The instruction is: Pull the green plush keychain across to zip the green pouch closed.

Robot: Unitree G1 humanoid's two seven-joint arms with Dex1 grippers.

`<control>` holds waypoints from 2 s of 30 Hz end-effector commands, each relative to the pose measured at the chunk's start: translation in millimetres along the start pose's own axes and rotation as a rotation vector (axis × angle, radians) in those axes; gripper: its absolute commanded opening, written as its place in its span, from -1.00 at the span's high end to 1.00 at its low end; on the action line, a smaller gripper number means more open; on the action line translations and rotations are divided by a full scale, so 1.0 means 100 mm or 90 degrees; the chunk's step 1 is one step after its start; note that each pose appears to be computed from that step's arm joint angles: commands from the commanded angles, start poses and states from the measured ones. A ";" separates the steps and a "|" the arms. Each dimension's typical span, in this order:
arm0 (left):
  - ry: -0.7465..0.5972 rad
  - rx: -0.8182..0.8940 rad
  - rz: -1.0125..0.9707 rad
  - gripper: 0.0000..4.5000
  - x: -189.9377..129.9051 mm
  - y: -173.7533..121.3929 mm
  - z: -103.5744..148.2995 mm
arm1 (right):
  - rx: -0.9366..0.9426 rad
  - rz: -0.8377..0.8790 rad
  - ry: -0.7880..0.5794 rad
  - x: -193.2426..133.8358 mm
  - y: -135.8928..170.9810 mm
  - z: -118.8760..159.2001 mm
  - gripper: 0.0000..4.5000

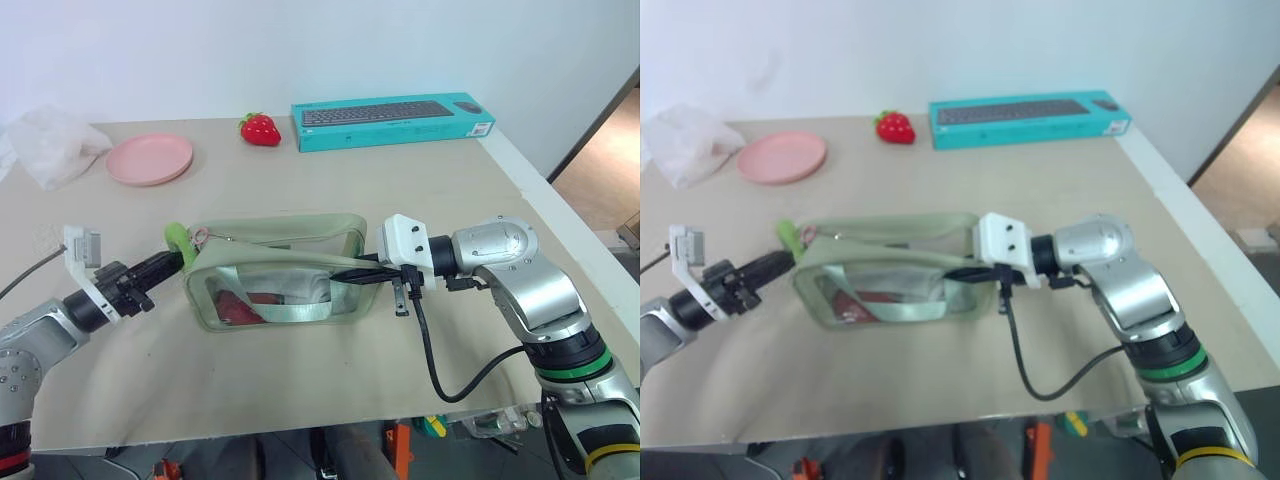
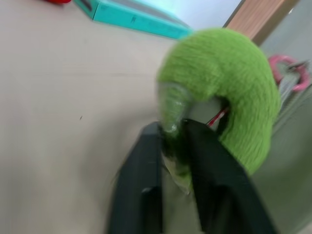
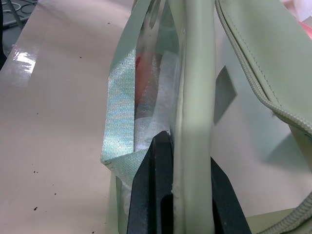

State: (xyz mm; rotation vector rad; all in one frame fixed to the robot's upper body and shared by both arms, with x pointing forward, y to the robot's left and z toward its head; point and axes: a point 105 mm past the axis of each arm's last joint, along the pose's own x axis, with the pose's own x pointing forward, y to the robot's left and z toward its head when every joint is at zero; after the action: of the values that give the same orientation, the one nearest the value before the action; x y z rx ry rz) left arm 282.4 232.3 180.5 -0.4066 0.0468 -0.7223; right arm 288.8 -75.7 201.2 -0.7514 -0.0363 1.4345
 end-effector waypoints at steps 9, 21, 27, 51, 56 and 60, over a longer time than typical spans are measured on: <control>-0.115 0.130 -0.178 0.98 0.07 -0.75 0.80 | -0.022 -0.004 0.002 -0.03 -0.05 0.03 1.00; 0.056 0.203 -0.176 0.40 0.66 -0.73 0.42 | -0.025 -0.010 0.003 -0.03 -0.05 0.05 1.00; -0.003 0.215 -0.165 -0.34 0.58 -0.71 0.62 | -0.018 -0.016 0.008 -0.05 -0.02 0.04 1.00; 0.172 0.129 -0.145 -0.17 -0.15 -0.51 -0.23 | -0.022 -0.006 -0.004 0.00 -0.02 0.06 1.00; 0.127 0.113 -0.137 0.48 0.00 -0.43 -0.20 | -0.020 -0.010 0.000 -0.02 -0.02 0.05 1.00; 0.074 0.105 -0.150 0.97 0.06 -0.45 -0.05 | -0.017 -0.013 0.004 -0.04 -0.01 0.04 1.00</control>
State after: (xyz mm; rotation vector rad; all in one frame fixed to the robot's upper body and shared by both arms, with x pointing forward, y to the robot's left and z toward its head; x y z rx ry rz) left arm 257.0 197.8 176.9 -0.2122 0.1243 -0.9559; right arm 290.4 -76.6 201.8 -0.7594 -0.0385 1.4200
